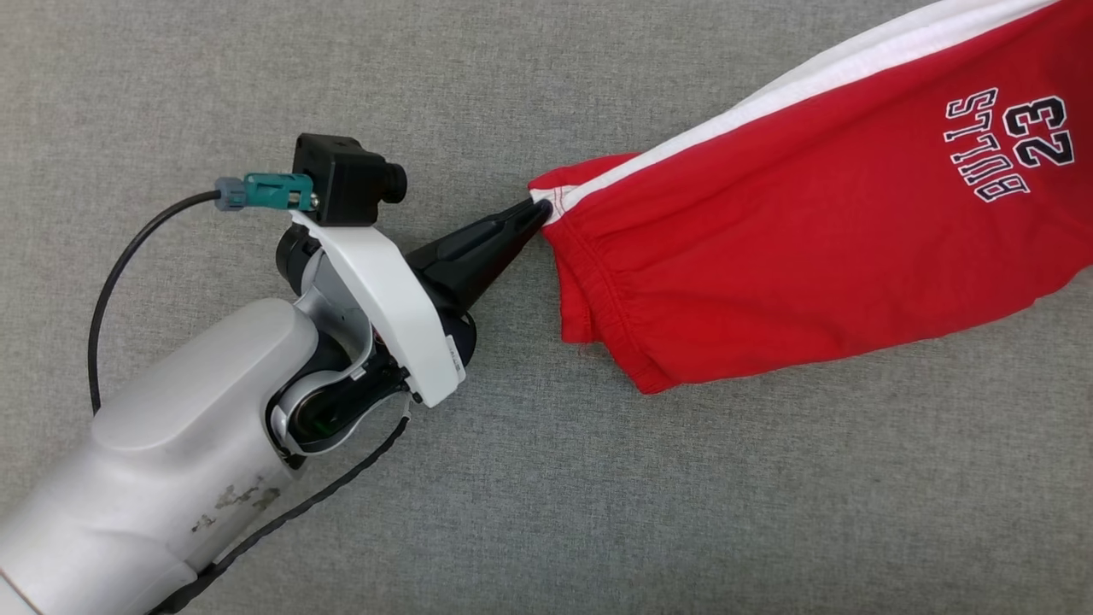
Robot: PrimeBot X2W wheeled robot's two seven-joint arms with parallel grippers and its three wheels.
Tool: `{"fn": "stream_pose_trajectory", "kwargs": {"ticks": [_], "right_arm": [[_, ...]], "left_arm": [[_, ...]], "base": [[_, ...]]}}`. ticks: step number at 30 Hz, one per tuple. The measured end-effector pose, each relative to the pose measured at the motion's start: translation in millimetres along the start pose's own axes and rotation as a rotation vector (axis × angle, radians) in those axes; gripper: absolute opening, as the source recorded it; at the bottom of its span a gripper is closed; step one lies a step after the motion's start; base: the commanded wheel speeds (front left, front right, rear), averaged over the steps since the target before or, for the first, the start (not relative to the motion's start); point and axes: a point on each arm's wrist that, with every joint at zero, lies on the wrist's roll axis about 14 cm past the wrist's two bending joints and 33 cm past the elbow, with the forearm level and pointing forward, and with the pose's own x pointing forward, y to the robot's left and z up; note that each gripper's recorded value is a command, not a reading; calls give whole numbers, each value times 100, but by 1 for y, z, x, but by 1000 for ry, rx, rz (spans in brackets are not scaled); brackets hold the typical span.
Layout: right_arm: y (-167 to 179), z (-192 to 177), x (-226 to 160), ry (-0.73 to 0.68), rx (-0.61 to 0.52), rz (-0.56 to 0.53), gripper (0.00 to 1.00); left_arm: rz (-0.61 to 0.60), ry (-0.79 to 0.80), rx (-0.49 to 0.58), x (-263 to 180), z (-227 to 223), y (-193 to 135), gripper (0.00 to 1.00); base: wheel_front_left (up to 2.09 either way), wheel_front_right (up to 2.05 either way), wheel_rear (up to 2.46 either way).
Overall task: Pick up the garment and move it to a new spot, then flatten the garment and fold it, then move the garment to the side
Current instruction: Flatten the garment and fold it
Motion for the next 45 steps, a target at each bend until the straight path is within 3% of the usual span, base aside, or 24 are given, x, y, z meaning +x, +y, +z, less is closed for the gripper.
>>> {"fn": "stream_pose_trajectory", "kwargs": {"ticks": [3,4,5,6,7,16,20,24,29,32,35,45], "right_arm": [[3,0,8,2,-6,9,0],[3,1,10,-3,-6,10,26],[4,3,12,-13,-8,11,95],[4,5,13,-25,-10,13,100],[3,7,14,-38,-9,9,100],[-13,37,-11,-265,28,-51,100],[-10,17,-32,-306,123,-63,100],[0,-11,-57,-321,232,-75,100],[13,-50,-79,-278,350,-96,100],[15,-54,-82,-274,409,-106,100],[19,-59,-72,-228,425,-96,100],[34,-56,-21,-33,417,-27,100]], "left_arm": [[12,-14,5,1,2,4,0],[18,-17,5,1,3,6,21],[22,-18,4,1,2,7,43],[25,-19,2,1,1,8,77],[28,-22,1,2,1,8,100],[99,-156,82,-11,21,14,100],[246,-264,148,-32,26,25,100],[344,-306,226,-50,13,11,100],[443,-478,281,-76,22,-22,100],[502,-556,308,-92,20,-37,100],[553,-608,361,-105,20,-47,100],[624,-647,359,-125,7,-51,100]], "base": [[0,0,0],[0,0,0],[0,0,0],[0,0,0],[0,0,0],[0,0,0],[0,0,0],[0,0,0],[0,0,0],[0,0,0],[0,0,0],[0,0,0]]}}
